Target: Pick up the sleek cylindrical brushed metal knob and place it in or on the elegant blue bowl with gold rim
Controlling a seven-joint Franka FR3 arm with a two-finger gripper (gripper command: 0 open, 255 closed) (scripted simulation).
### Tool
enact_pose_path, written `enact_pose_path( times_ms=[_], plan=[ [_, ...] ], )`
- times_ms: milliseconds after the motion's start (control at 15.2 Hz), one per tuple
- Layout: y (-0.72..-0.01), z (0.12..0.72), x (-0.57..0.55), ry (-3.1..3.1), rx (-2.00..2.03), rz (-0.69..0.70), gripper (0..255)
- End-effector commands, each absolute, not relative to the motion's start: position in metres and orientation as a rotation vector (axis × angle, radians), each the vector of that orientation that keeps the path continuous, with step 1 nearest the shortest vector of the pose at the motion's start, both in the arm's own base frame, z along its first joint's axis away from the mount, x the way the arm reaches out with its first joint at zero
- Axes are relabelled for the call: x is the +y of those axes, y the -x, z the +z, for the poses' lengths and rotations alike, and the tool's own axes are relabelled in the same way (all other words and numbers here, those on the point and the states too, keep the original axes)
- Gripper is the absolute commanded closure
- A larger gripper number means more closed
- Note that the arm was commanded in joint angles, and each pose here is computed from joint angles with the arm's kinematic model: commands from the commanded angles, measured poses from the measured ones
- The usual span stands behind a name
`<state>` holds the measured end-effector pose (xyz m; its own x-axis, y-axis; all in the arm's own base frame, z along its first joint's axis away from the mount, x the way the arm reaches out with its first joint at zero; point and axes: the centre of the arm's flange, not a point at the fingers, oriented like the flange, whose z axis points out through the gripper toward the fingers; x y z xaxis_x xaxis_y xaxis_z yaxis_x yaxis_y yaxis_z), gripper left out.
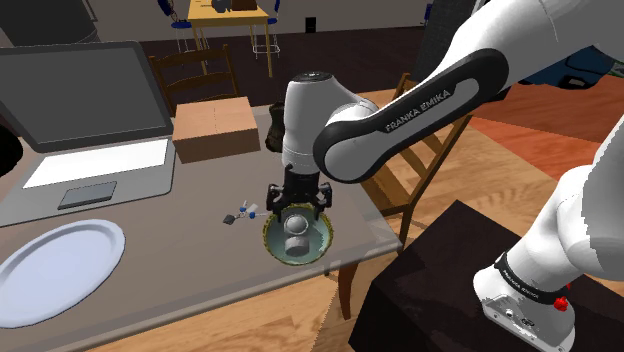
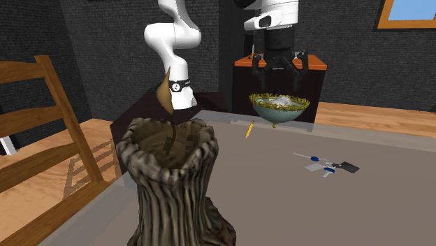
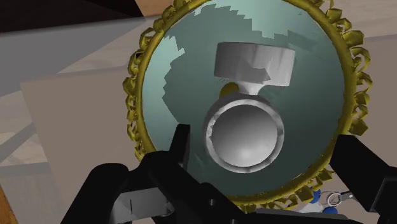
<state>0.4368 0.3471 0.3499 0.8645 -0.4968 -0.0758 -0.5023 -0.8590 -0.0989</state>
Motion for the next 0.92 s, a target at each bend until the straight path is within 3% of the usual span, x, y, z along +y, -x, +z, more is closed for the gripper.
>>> enact_pose_path(
  times_ms=[0,330,858],
  plan=[
    [-0.437,0.350,0.347,2.921,0.786,0.072,0],
    [-0.438,0.400,0.341,2.921,0.786,0.072,0],
    [-0.438,0.400,0.341,2.921,0.786,0.072,0]
  ],
)
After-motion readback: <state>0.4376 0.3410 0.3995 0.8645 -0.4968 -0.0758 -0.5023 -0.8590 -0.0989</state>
